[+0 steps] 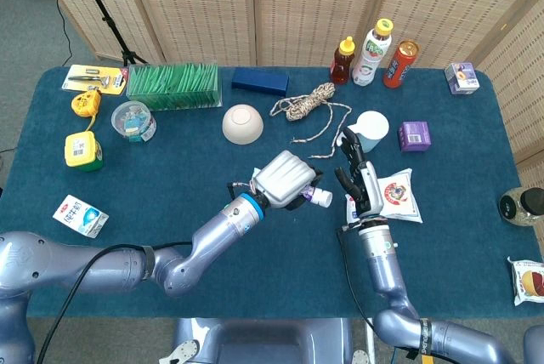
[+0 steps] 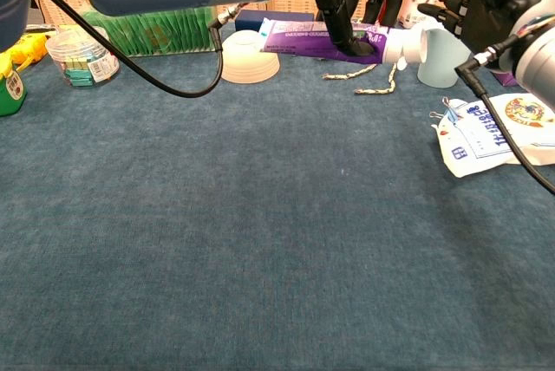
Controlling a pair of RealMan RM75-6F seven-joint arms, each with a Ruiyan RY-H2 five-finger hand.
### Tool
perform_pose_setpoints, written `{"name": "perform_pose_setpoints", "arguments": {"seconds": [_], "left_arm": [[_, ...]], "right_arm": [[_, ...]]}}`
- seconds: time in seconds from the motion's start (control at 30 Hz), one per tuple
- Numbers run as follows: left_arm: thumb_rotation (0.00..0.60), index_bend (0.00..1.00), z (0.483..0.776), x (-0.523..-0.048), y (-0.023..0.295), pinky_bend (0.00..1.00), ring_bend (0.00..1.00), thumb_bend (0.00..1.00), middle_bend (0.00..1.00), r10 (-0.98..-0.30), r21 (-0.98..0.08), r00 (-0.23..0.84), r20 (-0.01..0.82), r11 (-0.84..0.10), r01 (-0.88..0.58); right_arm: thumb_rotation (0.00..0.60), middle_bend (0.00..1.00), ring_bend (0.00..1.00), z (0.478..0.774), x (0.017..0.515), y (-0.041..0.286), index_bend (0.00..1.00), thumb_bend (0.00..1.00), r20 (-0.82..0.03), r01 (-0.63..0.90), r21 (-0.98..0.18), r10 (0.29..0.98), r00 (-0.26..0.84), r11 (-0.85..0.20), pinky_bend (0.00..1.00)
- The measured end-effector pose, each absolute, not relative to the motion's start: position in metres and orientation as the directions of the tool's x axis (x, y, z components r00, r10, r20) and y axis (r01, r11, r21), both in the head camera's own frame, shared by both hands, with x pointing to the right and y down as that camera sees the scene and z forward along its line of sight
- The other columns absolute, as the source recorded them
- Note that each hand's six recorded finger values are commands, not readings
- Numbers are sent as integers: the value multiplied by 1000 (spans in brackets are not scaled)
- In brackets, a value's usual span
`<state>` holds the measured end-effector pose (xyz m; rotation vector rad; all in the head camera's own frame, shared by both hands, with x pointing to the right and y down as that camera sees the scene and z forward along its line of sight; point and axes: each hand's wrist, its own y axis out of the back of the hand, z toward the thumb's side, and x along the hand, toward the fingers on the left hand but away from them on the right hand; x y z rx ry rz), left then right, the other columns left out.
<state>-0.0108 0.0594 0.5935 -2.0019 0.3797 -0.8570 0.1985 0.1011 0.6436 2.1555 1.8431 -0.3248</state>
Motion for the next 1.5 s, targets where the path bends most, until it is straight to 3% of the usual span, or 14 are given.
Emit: {"name": "perform_pose_setpoints", "arguments": {"seconds": [0.8, 0.97, 1.07, 1.5], "left_arm": [[600, 586, 599, 6, 61, 563, 570, 475, 556, -609, -840, 673, 420, -541, 35], [600, 586, 598, 8, 61, 563, 571, 475, 557, -615, -841, 669, 417, -540, 28], [600, 586, 598, 9, 61, 563, 572, 476, 558, -619, -842, 667, 414, -538, 23], [600, 586, 599, 16, 63, 563, 574, 475, 559, -630, -842, 655, 417, -539, 17]], "right_arm": [[214, 0, 0, 643, 184, 98, 0, 0, -337, 988, 101, 930, 144, -116, 0], [101, 0, 0, 643, 183, 98, 0, 0, -343, 986, 130, 928, 146, -107, 0], [70, 0, 0, 644, 184, 99, 0, 0, -351, 985, 136, 925, 146, -104, 0], [68, 0, 0, 644, 184, 98, 0, 0, -364, 968, 251, 925, 105, -11, 0]]}}
